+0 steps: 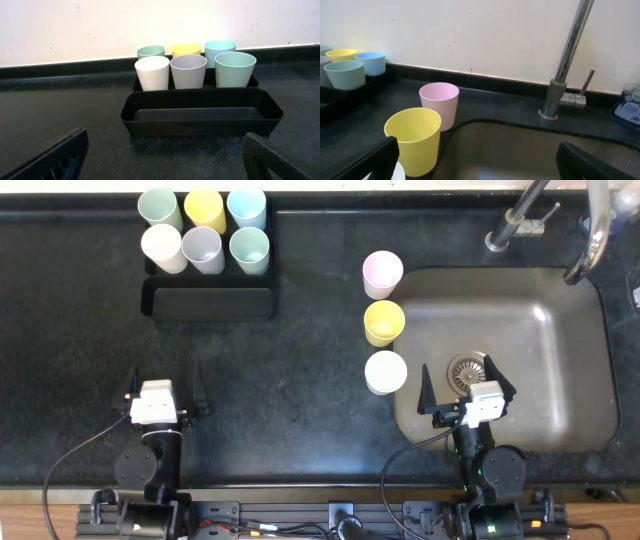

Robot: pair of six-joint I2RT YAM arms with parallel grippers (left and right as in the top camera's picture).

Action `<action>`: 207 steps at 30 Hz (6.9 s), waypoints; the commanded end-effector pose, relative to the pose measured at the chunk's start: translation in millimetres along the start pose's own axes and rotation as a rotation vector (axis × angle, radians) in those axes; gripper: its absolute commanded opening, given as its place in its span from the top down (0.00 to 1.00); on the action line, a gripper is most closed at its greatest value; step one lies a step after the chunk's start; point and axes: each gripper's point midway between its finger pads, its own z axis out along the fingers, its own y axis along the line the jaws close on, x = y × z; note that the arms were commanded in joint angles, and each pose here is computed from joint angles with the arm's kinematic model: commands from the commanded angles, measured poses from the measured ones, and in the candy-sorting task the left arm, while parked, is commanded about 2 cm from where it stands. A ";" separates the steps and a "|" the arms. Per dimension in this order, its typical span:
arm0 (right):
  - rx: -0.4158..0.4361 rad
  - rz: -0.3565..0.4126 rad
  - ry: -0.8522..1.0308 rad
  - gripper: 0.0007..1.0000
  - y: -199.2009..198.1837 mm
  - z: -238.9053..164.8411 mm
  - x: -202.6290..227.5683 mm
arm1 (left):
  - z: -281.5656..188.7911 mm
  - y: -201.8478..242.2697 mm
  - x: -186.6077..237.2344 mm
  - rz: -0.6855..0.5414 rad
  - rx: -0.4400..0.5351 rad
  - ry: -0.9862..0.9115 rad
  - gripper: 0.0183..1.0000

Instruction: Store Cups

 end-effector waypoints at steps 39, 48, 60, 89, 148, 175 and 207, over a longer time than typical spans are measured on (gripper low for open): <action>-0.004 -0.003 -0.002 0.00 0.5 0.1 3.0 | -0.6 1.3 -1.2 0.021 -0.011 -0.006 0.00; -0.004 -0.003 -0.002 0.00 0.5 0.2 3.2 | -0.6 1.3 -1.2 0.021 -0.011 -0.006 0.00; -0.004 -0.003 -0.002 0.01 0.5 0.1 3.0 | -0.6 1.3 -1.2 0.021 -0.011 -0.006 0.00; -0.004 -0.003 -0.002 0.00 0.5 0.1 3.0 | -0.6 1.3 -1.2 0.021 -0.011 -0.006 0.00; -0.004 -0.003 -0.002 0.00 0.5 0.1 3.0 | 178.8 -350.0 -41.7 -0.274 0.354 1.025 0.00; -0.004 -0.003 -0.002 0.00 0.5 0.2 3.2 | 200.4 -367.9 17.4 -0.249 0.274 1.071 0.40; -0.004 -0.003 -0.002 0.00 0.5 0.1 3.0 | 194.4 -188.4 -205.1 -0.141 0.244 0.670 0.98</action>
